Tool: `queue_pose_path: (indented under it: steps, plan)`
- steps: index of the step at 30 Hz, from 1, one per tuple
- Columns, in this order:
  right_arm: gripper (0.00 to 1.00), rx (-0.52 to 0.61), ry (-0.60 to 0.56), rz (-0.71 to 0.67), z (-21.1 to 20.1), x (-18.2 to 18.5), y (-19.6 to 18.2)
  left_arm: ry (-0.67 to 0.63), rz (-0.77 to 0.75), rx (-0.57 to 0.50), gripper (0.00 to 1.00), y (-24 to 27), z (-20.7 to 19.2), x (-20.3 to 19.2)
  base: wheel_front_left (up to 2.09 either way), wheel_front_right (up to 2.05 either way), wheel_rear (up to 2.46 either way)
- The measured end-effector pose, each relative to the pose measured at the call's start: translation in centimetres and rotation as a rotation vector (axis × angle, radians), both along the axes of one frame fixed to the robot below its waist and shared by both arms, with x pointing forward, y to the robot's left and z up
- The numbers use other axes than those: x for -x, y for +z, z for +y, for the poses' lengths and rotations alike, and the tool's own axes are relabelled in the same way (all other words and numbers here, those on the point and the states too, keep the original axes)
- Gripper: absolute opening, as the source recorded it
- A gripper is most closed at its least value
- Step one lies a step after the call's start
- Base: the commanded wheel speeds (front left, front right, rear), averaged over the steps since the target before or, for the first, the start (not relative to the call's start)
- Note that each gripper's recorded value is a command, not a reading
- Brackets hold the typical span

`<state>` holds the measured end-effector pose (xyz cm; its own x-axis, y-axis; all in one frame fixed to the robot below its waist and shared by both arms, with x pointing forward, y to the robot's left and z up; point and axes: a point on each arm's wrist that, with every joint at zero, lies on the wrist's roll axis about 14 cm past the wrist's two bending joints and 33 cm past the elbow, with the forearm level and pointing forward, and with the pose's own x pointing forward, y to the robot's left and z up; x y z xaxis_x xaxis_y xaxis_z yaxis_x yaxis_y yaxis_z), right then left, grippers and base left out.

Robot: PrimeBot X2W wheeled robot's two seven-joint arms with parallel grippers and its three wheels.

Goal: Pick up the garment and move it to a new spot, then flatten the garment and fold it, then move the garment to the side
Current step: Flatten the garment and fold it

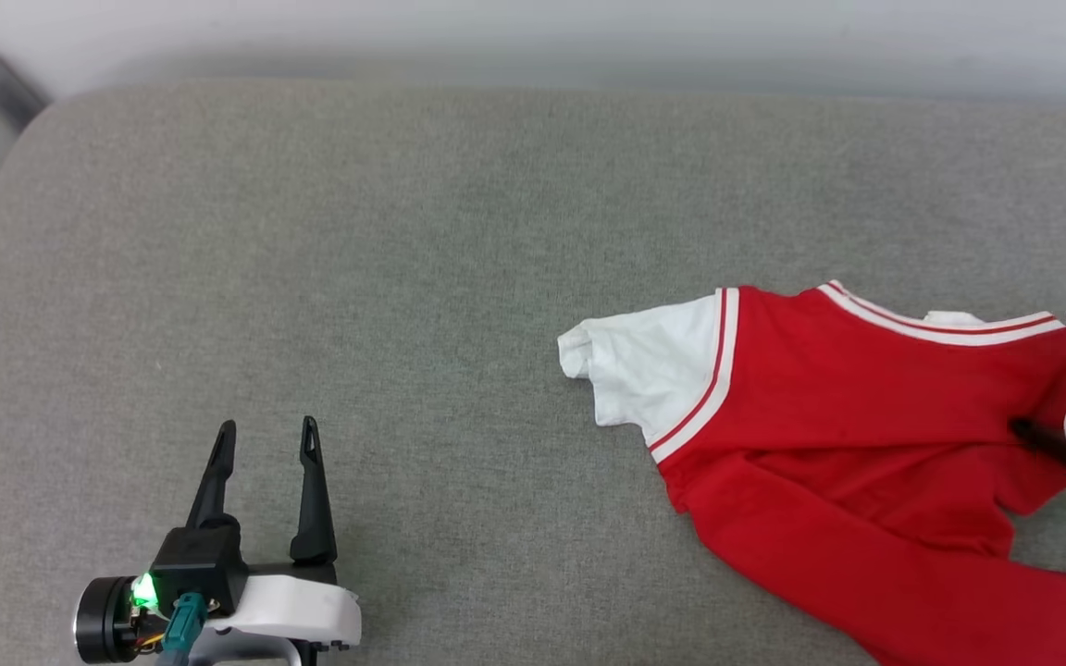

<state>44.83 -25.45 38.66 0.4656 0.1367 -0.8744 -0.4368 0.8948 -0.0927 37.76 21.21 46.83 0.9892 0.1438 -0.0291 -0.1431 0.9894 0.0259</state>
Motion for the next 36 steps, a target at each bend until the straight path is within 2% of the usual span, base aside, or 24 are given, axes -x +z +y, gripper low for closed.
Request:
queue_pose_path:
  steps: [2, 8, 9, 13, 14, 17, 22, 28, 32, 36]
  plan:
    - [1.00, -0.017, 0.002, -0.087, 0.0, -0.8, 1.6, -0.008, -0.016, 0.001, 1.00, 0.6, -0.1, 0.2, 0.00, 0.00, 0.00]
    - [1.00, -0.066, -0.014, -0.457, -1.6, -3.4, 9.5, -0.051, -0.068, -0.031, 1.00, 2.5, 0.1, 0.4, 0.00, 0.00, 0.00]
    - [1.00, -0.087, -0.016, -0.576, -2.0, -3.6, 12.0, -0.074, -0.109, -0.043, 1.00, 3.8, -0.1, -0.3, 0.00, 0.00, 0.00]
    - [1.00, -0.145, -0.021, -0.821, -2.2, -3.8, 16.5, -0.128, -0.180, -0.087, 1.00, 6.4, -0.5, -2.2, 0.00, 0.00, 0.00]
    - [1.00, -0.182, -0.025, -0.923, -1.8, -3.5, 17.9, -0.157, -0.200, -0.103, 1.00, 7.3, -0.7, -3.2, 0.00, 0.00, 0.00]
    - [1.00, -0.234, -0.043, -1.042, -1.1, -2.4, 19.1, -0.204, -0.212, -0.131, 1.00, 8.8, -1.2, -5.1, 0.00, 0.00, 0.00]
    - [1.00, -0.298, -0.101, -1.185, 0.2, 0.1, 20.1, -0.295, -0.208, -0.185, 1.00, 11.5, -2.9, -8.3, 0.00, 0.00, 0.00]
    - [1.00, -0.334, -0.184, -1.242, 2.1, 4.3, 19.0, -0.396, -0.192, -0.260, 1.00, 14.4, -5.7, -11.7, 0.00, 0.00, 0.00]
    - [1.00, -0.359, -0.237, -1.205, 3.4, 6.5, 17.5, -0.458, -0.124, -0.286, 1.00, 15.0, -7.7, -13.6, 0.00, 0.00, 0.00]
    - [1.00, -0.375, -0.284, -1.152, 4.0, 8.0, 16.0, -0.570, 0.035, -0.283, 1.00, 13.4, -10.9, -14.8, 0.00, 0.00, 0.00]
